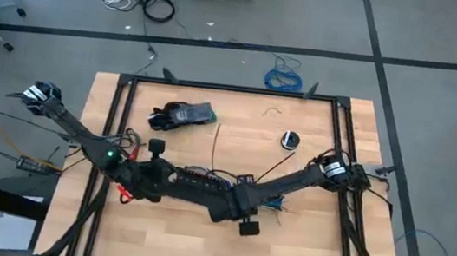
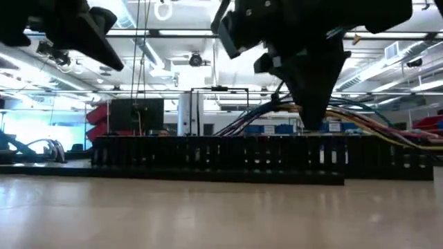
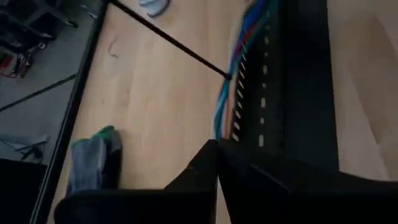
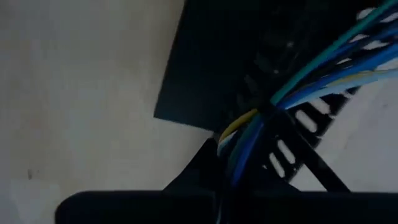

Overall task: Ziptie cables
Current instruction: Put the zip tied cables into the black cable duct

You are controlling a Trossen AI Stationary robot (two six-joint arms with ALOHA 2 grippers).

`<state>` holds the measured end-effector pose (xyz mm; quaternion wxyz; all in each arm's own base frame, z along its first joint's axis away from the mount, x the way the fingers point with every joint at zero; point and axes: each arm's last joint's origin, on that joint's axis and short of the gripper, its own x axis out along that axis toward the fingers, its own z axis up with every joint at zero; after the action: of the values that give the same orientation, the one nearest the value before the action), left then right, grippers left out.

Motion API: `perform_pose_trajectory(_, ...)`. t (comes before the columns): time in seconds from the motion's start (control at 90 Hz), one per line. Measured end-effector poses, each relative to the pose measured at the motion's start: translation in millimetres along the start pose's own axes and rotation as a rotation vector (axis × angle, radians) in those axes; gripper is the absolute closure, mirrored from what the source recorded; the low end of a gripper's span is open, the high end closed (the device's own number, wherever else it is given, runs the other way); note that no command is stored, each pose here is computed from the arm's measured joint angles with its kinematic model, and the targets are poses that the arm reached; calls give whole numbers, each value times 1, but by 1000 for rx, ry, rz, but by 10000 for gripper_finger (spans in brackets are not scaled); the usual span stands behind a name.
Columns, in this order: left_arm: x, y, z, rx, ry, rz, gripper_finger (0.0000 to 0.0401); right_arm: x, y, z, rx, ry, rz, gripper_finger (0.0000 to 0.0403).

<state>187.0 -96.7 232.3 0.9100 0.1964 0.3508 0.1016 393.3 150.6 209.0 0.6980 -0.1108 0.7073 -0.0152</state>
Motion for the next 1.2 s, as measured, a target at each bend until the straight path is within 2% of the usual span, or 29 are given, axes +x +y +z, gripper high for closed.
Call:
perform_pose_trajectory(0.178,13,2,3,-20,24,-54,401,-30,-16,0,55,-198,-135,403)
perform_pose_trajectory(0.356,19,2,8,-31,-1,-83,401,-50,-29,9,42,-384,-141,403)
perform_pose_trajectory(0.433,20,3,8,-34,3,-78,401,-52,-31,13,33,-424,-135,403)
perform_pose_trajectory(0.678,21,5,7,-35,14,-72,401,-53,-31,16,14,-449,-109,403)
perform_pose_trajectory(0.822,22,5,5,-30,22,-74,401,-53,-20,11,4,-408,-40,403)
perform_pose_trajectory(1.122,24,4,3,-45,6,-75,401,-52,-10,0,36,-320,17,403)
perform_pose_trajectory(1.2,24,3,4,-46,3,-76,401,-52,-9,0,47,-307,79,403)
